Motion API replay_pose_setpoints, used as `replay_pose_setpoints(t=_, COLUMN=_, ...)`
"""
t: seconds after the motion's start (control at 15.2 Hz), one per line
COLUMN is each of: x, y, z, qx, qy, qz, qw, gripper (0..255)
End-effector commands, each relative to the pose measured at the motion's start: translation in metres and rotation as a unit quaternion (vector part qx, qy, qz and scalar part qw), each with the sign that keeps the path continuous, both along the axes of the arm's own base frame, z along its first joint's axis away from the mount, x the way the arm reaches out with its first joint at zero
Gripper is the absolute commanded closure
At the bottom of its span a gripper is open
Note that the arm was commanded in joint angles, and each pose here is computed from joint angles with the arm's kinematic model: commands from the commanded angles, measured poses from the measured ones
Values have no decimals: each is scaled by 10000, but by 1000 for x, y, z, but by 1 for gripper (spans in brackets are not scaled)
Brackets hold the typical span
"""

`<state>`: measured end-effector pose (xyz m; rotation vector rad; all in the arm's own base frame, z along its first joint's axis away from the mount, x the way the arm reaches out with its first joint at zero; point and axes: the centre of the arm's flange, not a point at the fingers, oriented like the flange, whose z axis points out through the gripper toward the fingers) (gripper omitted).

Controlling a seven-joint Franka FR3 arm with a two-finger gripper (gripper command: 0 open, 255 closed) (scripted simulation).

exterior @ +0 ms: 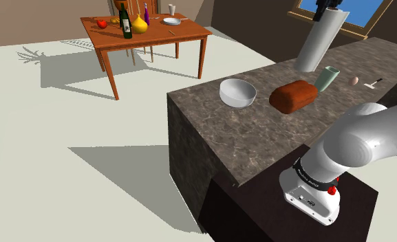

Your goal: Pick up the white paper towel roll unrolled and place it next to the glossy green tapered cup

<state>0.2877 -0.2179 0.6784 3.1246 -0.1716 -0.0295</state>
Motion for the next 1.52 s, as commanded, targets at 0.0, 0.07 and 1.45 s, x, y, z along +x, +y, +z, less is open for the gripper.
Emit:
replay_pose_setpoints(t=0.0, x=-12, y=-24, z=-3, qx=0, qy=2, qz=7, qw=10000, gripper=255)
replay_pose_setpoints(t=0.07, x=-17, y=-36, z=-5, qx=0, qy=2, qz=7, qw=10000, gripper=255)
replay_pose_setpoints(t=1.45, x=-122, y=-291, z=-35, qx=0, qy=2, qz=7, qw=10000, gripper=255)
